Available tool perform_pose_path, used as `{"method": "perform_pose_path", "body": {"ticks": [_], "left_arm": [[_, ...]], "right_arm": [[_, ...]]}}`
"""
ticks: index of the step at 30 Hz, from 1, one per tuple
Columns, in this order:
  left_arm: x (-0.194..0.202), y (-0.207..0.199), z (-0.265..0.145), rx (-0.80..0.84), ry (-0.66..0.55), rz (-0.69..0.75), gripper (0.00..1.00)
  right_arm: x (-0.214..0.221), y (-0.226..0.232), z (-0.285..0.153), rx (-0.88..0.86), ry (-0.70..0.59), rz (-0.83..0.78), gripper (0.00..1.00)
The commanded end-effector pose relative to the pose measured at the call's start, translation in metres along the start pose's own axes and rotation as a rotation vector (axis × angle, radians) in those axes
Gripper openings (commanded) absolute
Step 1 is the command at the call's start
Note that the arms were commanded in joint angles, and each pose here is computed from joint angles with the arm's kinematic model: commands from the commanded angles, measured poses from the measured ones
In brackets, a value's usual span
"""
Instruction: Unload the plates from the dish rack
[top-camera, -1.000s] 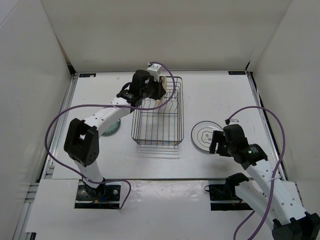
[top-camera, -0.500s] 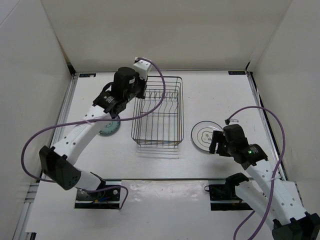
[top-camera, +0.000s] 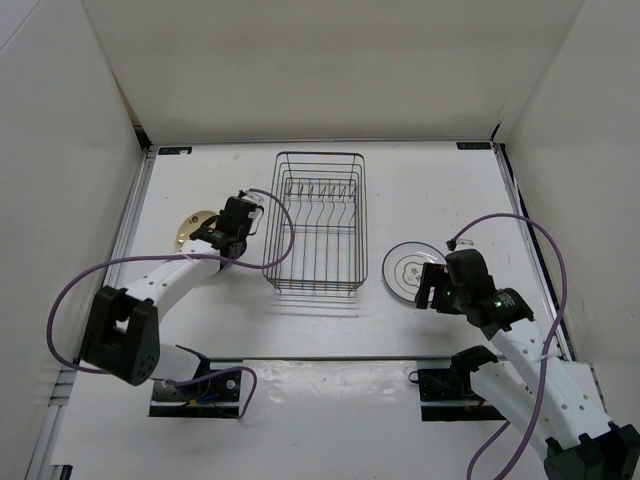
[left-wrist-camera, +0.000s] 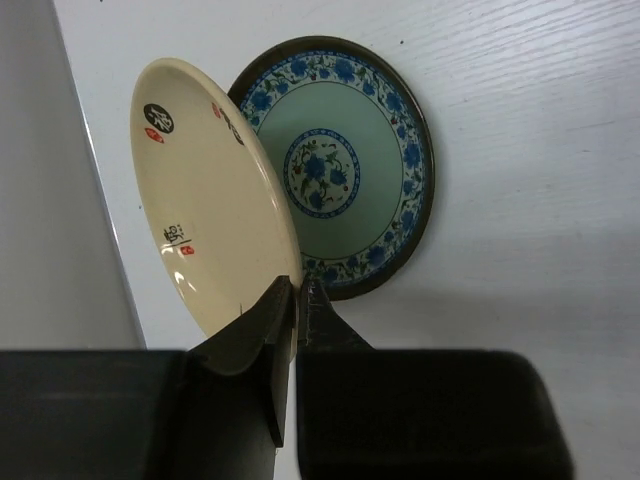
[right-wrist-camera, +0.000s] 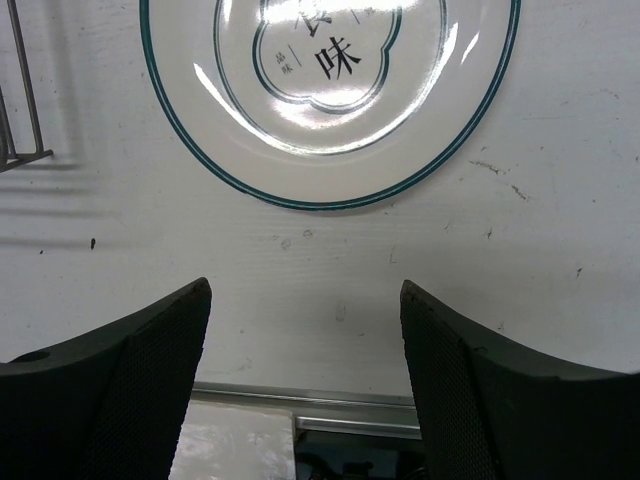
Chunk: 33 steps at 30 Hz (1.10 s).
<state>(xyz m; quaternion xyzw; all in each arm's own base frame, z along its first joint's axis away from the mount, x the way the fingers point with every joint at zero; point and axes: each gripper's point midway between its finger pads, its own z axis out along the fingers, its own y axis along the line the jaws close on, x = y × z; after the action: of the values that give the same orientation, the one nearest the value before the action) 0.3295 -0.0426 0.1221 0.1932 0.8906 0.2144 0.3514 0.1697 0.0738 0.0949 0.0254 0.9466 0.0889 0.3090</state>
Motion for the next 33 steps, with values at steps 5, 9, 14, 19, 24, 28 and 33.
{"method": "perform_pose_path", "body": {"ticks": [5, 9, 14, 19, 24, 28, 33], "left_arm": [[-0.006, 0.010, 0.024, -0.087, -0.004, -0.074, 0.01], [-0.002, 0.003, 0.028, -0.065, -0.012, -0.081, 0.03], [-0.007, -0.003, 0.031, -0.037, -0.017, -0.082, 0.06], [-0.010, -0.013, 0.032, 0.021, -0.003, -0.098, 0.07], [-0.010, -0.017, 0.034, 0.035, 0.004, -0.100, 0.21], [-0.008, -0.024, 0.033, 0.065, 0.017, -0.094, 0.51], [-0.022, -0.017, 0.020, 0.062, -0.010, -0.125, 1.00]], "right_arm": [[-0.007, 0.005, 0.000, -0.026, -0.033, -0.014, 0.79], [-0.006, 0.005, 0.001, -0.027, -0.029, -0.013, 0.79], [-0.006, 0.003, 0.003, -0.019, -0.026, -0.018, 0.80], [-0.005, 0.003, 0.004, -0.017, -0.025, -0.016, 0.80], [-0.005, 0.003, 0.004, -0.016, -0.022, -0.017, 0.80], [-0.005, 0.003, 0.004, -0.014, -0.021, -0.015, 0.80], [-0.006, 0.003, 0.001, -0.016, -0.024, -0.015, 0.80]]}}
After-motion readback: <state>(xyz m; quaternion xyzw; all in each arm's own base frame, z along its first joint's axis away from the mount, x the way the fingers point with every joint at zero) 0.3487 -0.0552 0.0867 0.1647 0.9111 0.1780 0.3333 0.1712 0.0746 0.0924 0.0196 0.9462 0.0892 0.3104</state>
